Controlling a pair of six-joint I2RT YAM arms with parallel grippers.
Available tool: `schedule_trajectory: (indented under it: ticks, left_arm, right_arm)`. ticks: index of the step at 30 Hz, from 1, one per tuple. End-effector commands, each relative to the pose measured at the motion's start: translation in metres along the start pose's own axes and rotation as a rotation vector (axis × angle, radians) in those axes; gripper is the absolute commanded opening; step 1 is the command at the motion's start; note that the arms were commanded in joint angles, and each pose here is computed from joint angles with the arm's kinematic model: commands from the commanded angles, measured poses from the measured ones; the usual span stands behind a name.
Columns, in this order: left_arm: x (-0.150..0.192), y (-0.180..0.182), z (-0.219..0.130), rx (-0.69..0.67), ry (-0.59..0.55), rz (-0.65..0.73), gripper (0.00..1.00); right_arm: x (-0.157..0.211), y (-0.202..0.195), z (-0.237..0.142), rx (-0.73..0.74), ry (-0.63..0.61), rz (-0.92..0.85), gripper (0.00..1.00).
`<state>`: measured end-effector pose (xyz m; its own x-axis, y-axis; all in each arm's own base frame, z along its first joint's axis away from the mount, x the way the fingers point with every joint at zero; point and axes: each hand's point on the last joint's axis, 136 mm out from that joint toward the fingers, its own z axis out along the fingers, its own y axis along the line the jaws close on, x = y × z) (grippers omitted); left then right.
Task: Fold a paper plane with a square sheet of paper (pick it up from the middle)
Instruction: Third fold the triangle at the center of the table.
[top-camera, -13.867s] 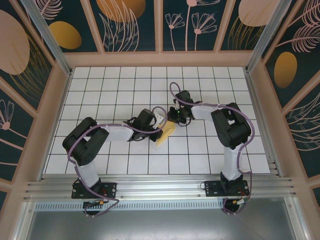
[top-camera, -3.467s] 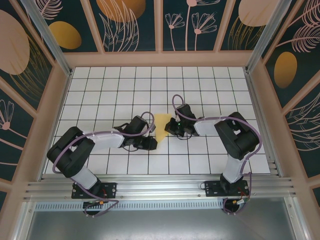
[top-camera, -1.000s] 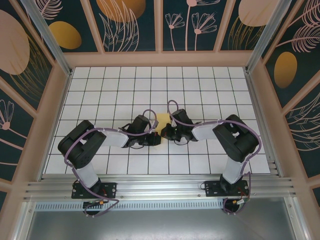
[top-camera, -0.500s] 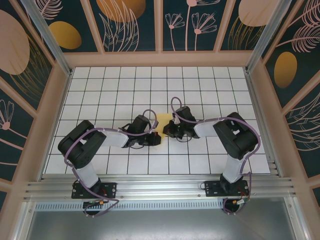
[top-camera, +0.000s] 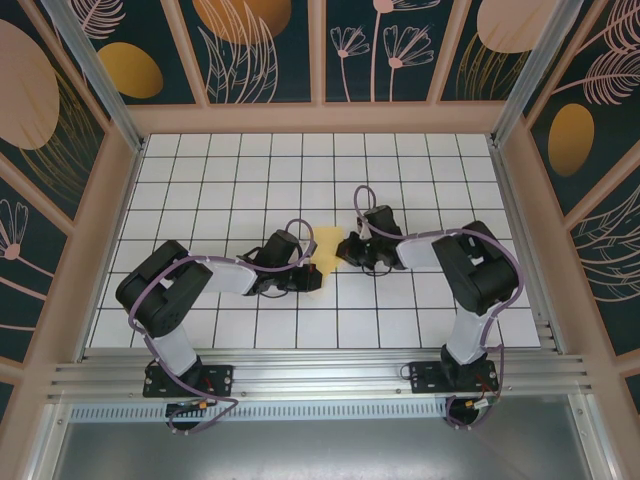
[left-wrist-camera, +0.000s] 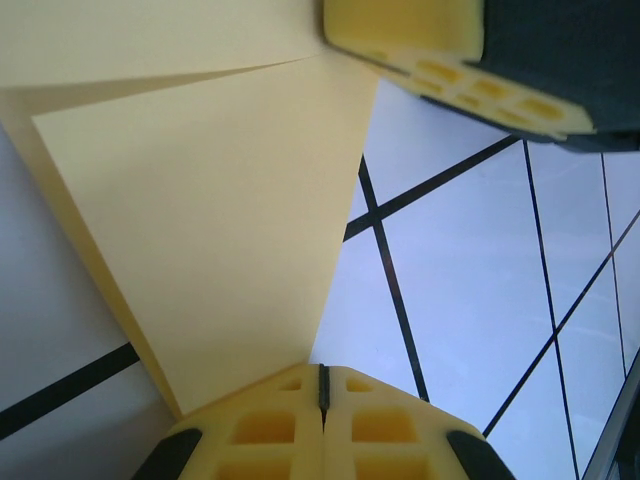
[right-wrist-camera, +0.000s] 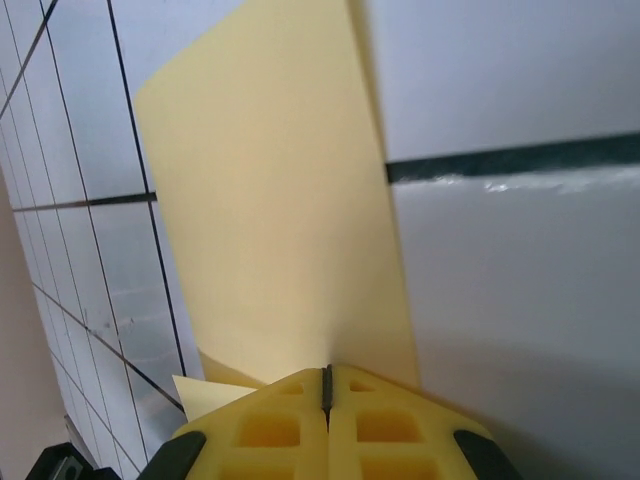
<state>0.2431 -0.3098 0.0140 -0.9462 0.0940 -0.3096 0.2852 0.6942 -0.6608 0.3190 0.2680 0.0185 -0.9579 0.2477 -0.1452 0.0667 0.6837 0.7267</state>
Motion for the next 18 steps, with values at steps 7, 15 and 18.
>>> schedule_trajectory:
  ticks: [7, 15, 18]
  left_arm:
    - [0.04, 0.038, 0.004, -0.117, 0.126, -0.052, 0.02]
    - [0.038, 0.036, 0.004, -0.111, 0.124, -0.051, 0.03]
    - [0.037, 0.034, 0.004, -0.107, 0.12, -0.048, 0.03]
  right_arm:
    - [-0.03, -0.015, -0.011, 0.057, -0.084, -0.009, 0.08]
    - [-0.03, 0.032, -0.03, -0.033, -0.104, -0.091, 0.1]
    - [-0.016, 0.043, -0.024, -0.053, -0.071, -0.113, 0.1]
